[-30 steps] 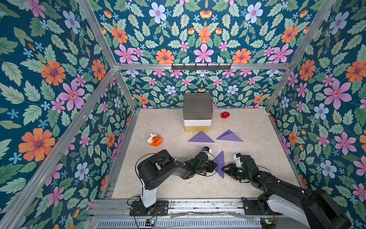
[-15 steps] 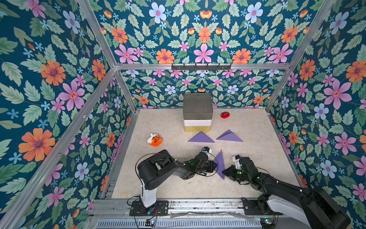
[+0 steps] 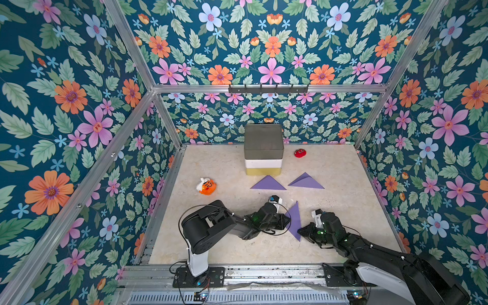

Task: Fold the square paper diagonally
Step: Fold the paper at the center of the board.

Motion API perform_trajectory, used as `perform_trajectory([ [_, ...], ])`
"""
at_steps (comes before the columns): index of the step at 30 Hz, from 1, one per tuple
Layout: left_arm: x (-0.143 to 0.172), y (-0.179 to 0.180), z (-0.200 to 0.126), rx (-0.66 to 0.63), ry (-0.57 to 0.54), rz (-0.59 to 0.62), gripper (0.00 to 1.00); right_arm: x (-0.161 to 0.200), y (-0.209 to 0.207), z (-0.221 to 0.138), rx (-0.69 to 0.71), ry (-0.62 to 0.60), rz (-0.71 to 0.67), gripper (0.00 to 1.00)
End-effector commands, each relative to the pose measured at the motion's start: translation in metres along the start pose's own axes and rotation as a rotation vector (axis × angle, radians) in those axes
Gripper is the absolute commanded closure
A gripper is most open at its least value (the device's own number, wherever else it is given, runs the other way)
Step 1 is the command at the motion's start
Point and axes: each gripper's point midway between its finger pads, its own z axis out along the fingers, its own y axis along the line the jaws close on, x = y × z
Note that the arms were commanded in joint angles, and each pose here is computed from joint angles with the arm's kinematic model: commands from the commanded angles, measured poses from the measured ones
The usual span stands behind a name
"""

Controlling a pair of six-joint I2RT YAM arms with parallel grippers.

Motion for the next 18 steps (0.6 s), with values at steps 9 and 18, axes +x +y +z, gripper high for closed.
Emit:
perform_trajectory([
  [9,0.006,0.009,0.009,-0.03,0.022,0.002,0.87,0.011,-0.013,-0.003,0.077,0.023,0.017,0.62],
  [18,0.008,0.019,0.011,-0.076,0.024,-0.004,0.89,0.022,-0.022,-0.007,0.09,0.026,0.048,0.62],
])
